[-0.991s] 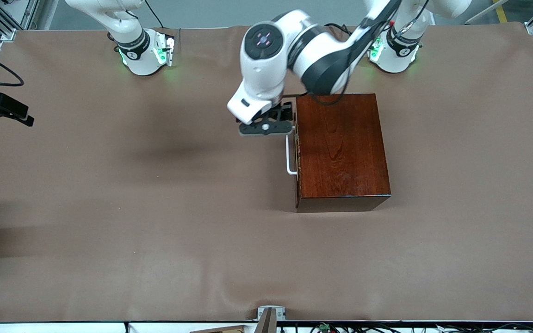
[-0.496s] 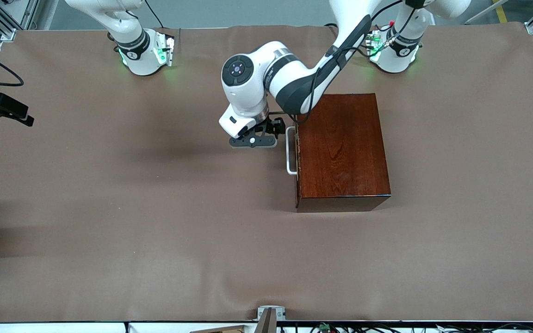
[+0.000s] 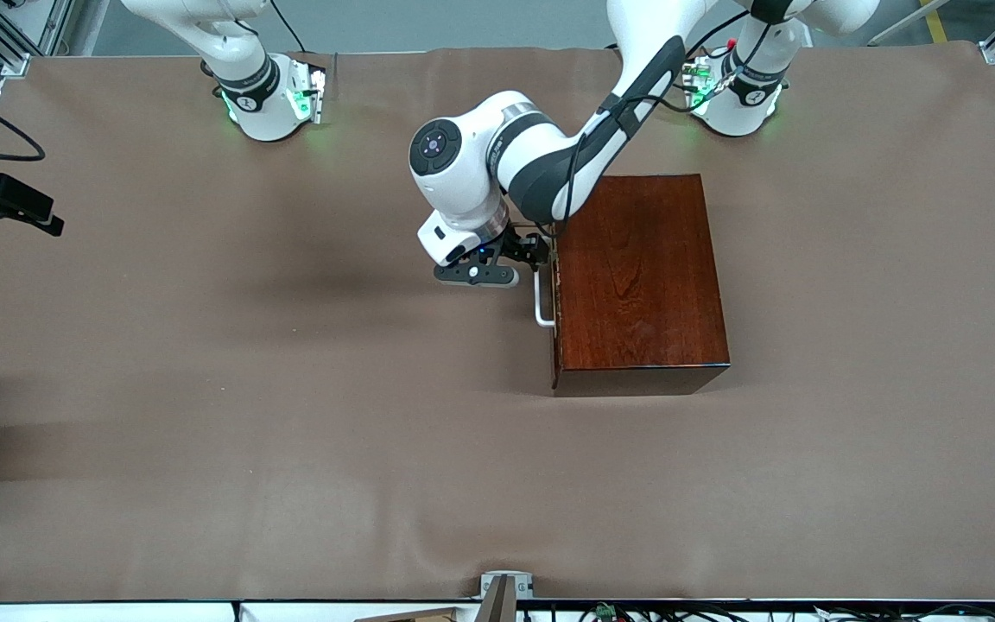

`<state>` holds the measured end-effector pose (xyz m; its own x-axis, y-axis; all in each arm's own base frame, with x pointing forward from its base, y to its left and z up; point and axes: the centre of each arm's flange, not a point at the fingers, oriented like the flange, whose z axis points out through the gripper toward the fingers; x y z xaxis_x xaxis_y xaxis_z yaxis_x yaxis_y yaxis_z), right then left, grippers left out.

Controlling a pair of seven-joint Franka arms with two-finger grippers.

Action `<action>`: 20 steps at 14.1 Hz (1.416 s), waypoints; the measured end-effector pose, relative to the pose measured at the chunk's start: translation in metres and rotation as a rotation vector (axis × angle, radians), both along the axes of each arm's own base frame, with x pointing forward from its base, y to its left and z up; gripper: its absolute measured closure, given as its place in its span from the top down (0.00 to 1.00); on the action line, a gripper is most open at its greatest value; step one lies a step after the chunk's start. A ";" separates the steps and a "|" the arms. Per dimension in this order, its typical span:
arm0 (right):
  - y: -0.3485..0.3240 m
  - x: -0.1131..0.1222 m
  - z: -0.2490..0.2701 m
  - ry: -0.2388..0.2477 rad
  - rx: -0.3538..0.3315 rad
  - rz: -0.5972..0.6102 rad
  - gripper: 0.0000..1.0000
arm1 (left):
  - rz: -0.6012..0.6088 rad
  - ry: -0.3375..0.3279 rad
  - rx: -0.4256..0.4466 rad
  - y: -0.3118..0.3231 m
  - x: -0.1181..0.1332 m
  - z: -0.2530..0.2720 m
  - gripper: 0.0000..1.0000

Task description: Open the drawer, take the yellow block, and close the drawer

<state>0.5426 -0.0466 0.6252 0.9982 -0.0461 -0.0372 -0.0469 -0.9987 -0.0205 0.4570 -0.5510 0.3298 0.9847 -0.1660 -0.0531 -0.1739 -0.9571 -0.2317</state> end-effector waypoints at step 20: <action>0.003 0.001 -0.002 0.004 0.001 0.004 1.00 | 0.021 -0.016 0.010 -0.001 0.007 -0.039 1.00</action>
<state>0.5431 -0.0441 0.6236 0.9983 -0.0416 -0.0408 -0.0425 -0.9989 -0.0213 0.4640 -0.5518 0.2904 0.9886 -0.1452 -0.0389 -0.1503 -0.9581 -0.2437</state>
